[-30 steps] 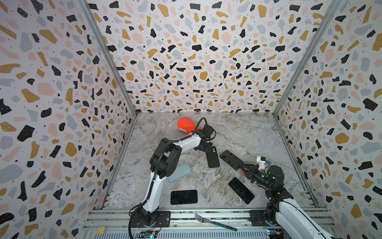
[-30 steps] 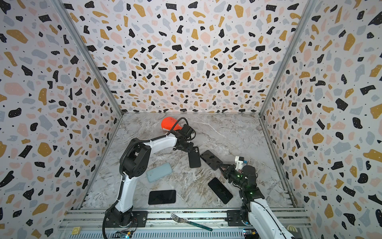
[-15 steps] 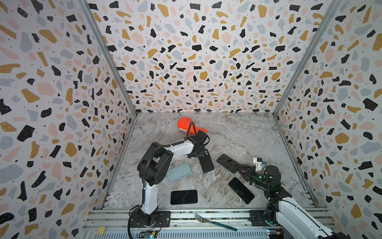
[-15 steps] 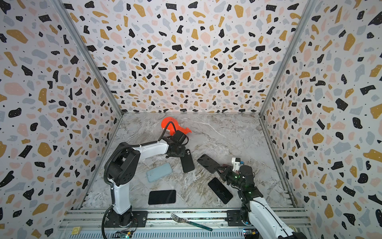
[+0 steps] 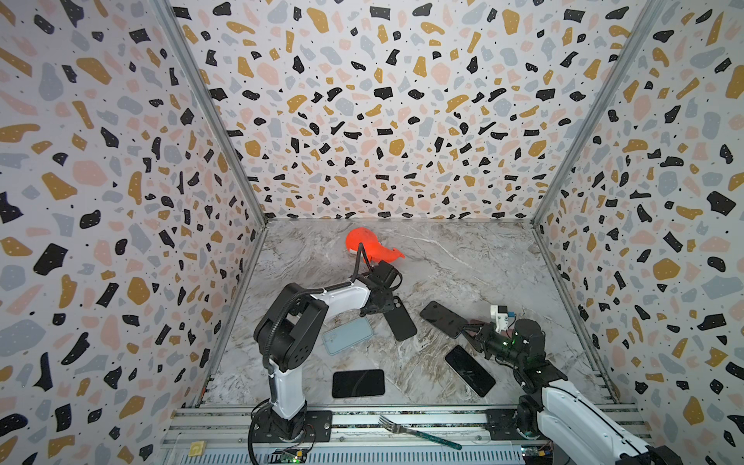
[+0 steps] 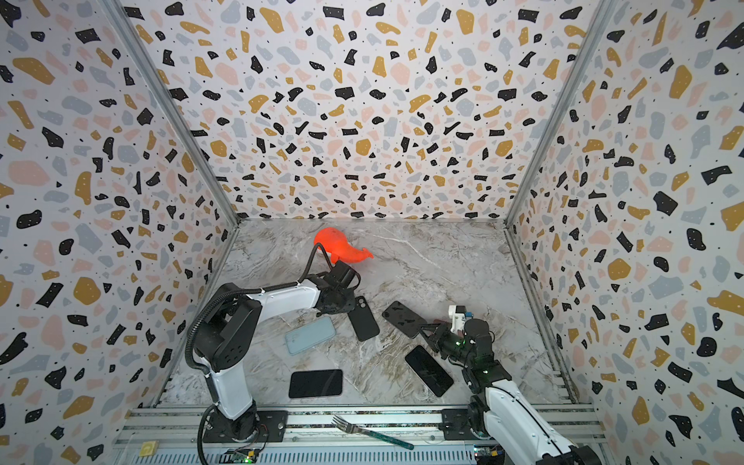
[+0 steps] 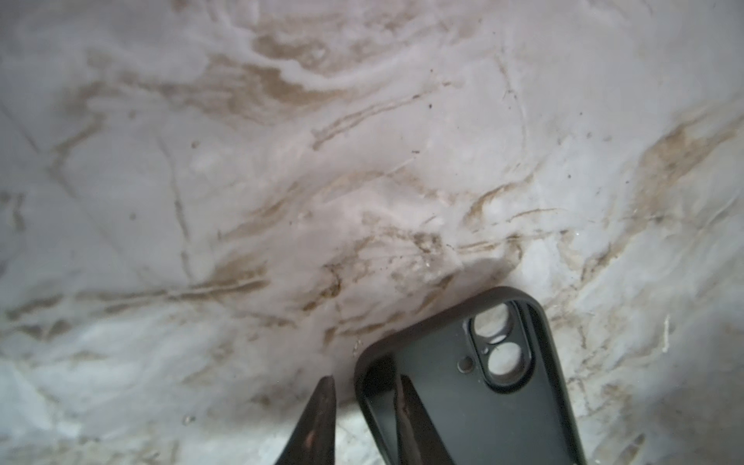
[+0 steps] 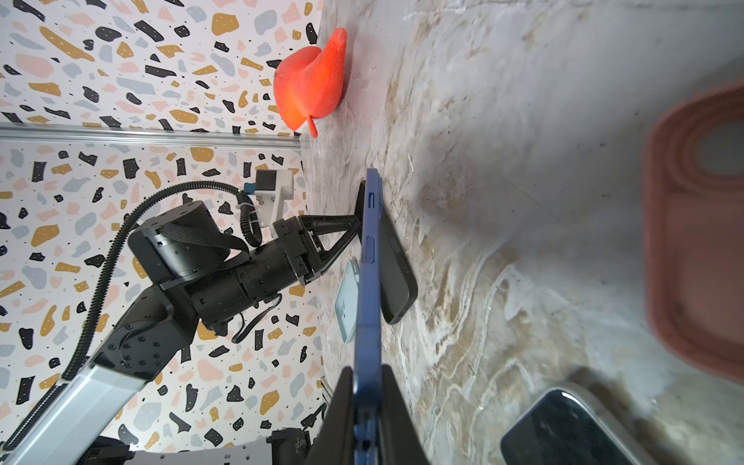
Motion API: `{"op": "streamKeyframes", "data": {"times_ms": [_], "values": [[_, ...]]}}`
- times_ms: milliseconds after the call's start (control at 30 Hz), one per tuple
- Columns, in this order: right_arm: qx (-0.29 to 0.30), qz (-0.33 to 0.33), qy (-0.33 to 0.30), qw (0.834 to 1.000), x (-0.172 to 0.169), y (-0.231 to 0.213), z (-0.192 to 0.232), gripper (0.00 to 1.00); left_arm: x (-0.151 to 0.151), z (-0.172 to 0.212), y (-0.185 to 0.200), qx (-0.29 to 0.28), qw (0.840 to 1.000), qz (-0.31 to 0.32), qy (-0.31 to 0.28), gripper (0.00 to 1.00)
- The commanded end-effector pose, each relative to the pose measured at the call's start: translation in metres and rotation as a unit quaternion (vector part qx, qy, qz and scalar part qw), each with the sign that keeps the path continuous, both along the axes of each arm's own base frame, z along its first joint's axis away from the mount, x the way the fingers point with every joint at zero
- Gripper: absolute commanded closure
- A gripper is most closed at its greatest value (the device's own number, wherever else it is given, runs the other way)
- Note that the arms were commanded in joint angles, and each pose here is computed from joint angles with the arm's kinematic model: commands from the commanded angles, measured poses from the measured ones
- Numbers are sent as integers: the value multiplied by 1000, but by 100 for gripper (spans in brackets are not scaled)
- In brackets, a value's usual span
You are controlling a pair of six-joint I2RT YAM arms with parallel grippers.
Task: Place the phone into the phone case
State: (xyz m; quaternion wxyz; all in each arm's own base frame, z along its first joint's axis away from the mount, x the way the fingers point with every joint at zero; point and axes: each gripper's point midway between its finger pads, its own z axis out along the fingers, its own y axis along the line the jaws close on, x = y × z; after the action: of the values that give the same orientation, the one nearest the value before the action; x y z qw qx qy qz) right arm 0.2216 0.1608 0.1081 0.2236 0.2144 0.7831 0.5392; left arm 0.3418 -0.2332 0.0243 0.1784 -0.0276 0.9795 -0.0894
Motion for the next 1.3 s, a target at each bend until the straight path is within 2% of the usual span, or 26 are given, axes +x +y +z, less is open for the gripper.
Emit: {"op": "streamKeyframes", "data": {"times_ms": [0,133,267,533,800,1267], "values": [[9,19,-68,997,10,8,41,100,-5,12,-12,-41,999,-8,-8,62],[3,23,-73,997,11,8,44,100,-22,20,-21,-84,996,-27,-4,55],[-3,29,-84,996,14,9,50,100,-43,31,-32,-139,989,-44,3,53],[-10,43,-84,995,16,13,50,100,-78,36,-51,-191,979,-68,30,50],[-22,36,-84,996,18,10,50,100,-104,31,-58,-219,971,-73,57,50],[-38,33,-84,995,24,9,51,100,-115,20,-71,-253,959,-99,75,48]]}}
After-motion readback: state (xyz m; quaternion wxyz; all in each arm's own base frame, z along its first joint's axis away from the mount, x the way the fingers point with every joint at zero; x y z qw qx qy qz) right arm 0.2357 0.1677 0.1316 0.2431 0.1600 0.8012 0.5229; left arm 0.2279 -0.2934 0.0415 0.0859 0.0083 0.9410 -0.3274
